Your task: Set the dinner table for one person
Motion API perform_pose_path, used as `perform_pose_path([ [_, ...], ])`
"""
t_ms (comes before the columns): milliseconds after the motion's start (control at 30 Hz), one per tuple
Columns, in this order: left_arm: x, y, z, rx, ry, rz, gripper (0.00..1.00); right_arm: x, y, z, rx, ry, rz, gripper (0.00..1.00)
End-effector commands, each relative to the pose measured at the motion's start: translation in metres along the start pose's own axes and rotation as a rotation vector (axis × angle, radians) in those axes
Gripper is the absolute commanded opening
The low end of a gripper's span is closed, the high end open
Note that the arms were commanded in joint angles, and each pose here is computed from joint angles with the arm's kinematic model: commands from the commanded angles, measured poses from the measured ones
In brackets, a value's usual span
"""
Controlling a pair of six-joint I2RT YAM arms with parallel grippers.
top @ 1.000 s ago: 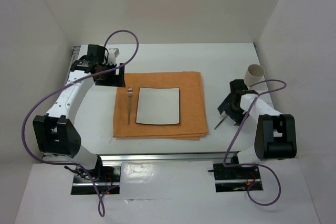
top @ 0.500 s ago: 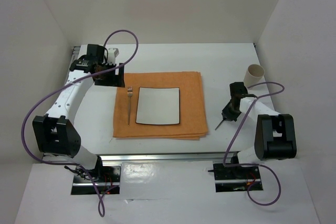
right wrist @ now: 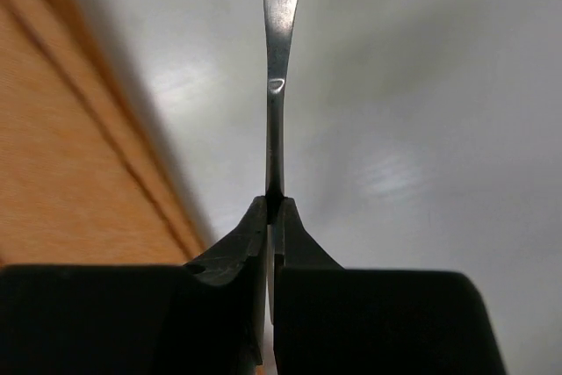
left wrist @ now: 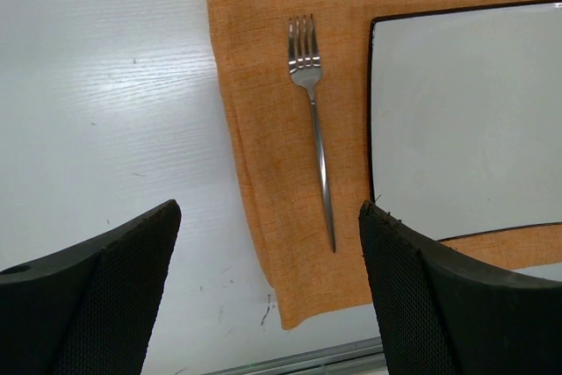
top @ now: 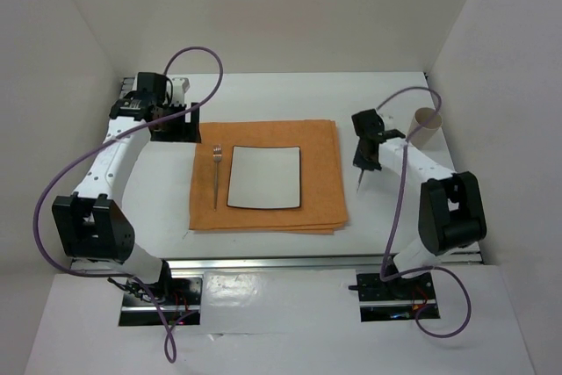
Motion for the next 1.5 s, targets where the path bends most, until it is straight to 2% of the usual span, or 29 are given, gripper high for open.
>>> perform_pose_path([
  [0,-0.005,0.007,-0.017,-0.033,-0.058,0.015,0.89,-0.046,0.018,-0.022,0.069,-0.15,-0.101,0.0],
  [33,-0.005,0.007,-0.017,-0.033,-0.058,0.015,0.89,-0.057,0.037,-0.039,0.045,-0.208,-0.144,0.0],
  [100,-0.005,0.009,-0.018,-0.038,-0.067,0.009,0.89,-0.055,0.064,-0.052,-0.011,-0.235,-0.22,0.0],
  [200,-0.005,0.011,-0.018,-0.048,-0.067,0.008,0.89,-0.046,0.103,-0.064,-0.211,-0.231,-0.339,0.0],
  [233,-0.005,0.011,-0.018,-0.048,-0.067,0.017,0.89,-0.029,0.114,-0.061,-0.274,-0.174,-0.388,0.0],
  [467,0.0,0.012,-0.017,-0.057,-0.057,0.016,0.89,0.021,0.131,-0.042,-0.413,-0.078,-0.452,0.0],
  [633,0.002,0.011,-0.015,-0.046,-0.056,0.016,0.9,0.037,0.136,-0.03,-0.447,-0.014,-0.432,0.0],
  [1000,0.005,0.012,-0.013,-0.046,-0.047,0.024,0.91,0.062,0.134,-0.009,-0.342,0.122,-0.295,0.0],
  [1333,0.005,0.012,-0.013,-0.046,-0.047,0.024,0.91,0.064,0.136,-0.002,-0.308,0.131,-0.309,0.0],
  [1400,0.005,0.012,-0.013,-0.046,-0.047,0.024,0.91,0.064,0.136,-0.002,-0.309,0.129,-0.318,0.07],
  [1433,0.005,0.012,-0.013,-0.046,-0.047,0.024,0.91,0.062,0.136,-0.004,-0.31,0.128,-0.329,0.14],
  [1467,0.005,0.012,-0.013,-0.046,-0.047,0.024,0.91,0.062,0.136,-0.004,-0.31,0.128,-0.329,0.33],
])
Point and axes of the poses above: each gripper's point midway between its finger pads, its own z axis out along the fingers, its own y axis along the line the jaws close on, x = y × z, the point moved 4 cm from there along -z, back along the fingers, and after that the axes turned 1 degree about z, right-handed, at the moved point
